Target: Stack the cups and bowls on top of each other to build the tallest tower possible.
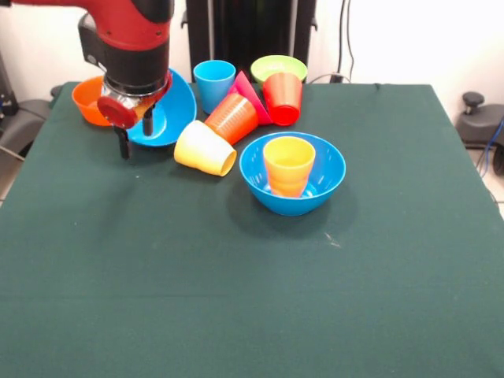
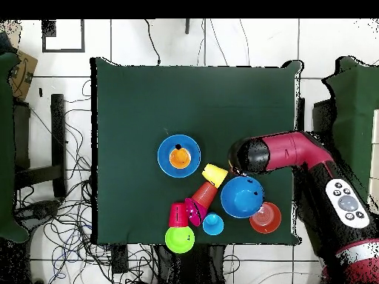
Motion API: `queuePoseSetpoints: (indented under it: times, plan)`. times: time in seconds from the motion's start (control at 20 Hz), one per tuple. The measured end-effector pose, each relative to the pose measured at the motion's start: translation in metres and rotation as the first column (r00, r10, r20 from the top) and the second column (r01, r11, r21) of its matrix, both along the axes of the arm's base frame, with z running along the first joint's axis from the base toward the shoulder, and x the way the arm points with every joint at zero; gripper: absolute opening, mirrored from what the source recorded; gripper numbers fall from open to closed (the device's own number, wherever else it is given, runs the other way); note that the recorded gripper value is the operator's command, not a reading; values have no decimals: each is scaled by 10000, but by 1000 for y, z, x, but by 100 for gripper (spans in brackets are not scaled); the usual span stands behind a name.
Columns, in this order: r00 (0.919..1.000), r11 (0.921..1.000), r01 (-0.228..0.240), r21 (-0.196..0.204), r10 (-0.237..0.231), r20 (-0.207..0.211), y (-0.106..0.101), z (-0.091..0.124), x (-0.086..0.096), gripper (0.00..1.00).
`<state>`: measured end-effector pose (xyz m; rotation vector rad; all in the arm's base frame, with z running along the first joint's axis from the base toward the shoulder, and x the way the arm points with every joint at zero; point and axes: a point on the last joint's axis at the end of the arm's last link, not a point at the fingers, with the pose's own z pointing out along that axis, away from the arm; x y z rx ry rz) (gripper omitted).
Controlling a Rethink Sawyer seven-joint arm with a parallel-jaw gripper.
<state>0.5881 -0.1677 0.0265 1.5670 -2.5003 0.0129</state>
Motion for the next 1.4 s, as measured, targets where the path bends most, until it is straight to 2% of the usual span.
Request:
queuePoseSetpoints:
  times: [0.15,0.35,0.6,0.8,1.05,1.15,1.4]
  plan:
    - [10000,9999,-16,-132,16,-6,-1,6,-1,100]
    - [9996,9998,-15,-174,11,-272,1,3,-13,100]
    - [9971,10000,6,-81,-12,-765,7,-2,-36,100]
    - [9934,9998,0,-202,-23,-1148,6,-7,-53,100]
    - [9841,9984,-29,-557,-70,-1774,4,-9,-70,100]
    - [9781,9974,-111,-709,-39,-2081,6,-11,-76,100]
    - [9699,9948,-442,-918,207,-2425,21,-19,-80,100]
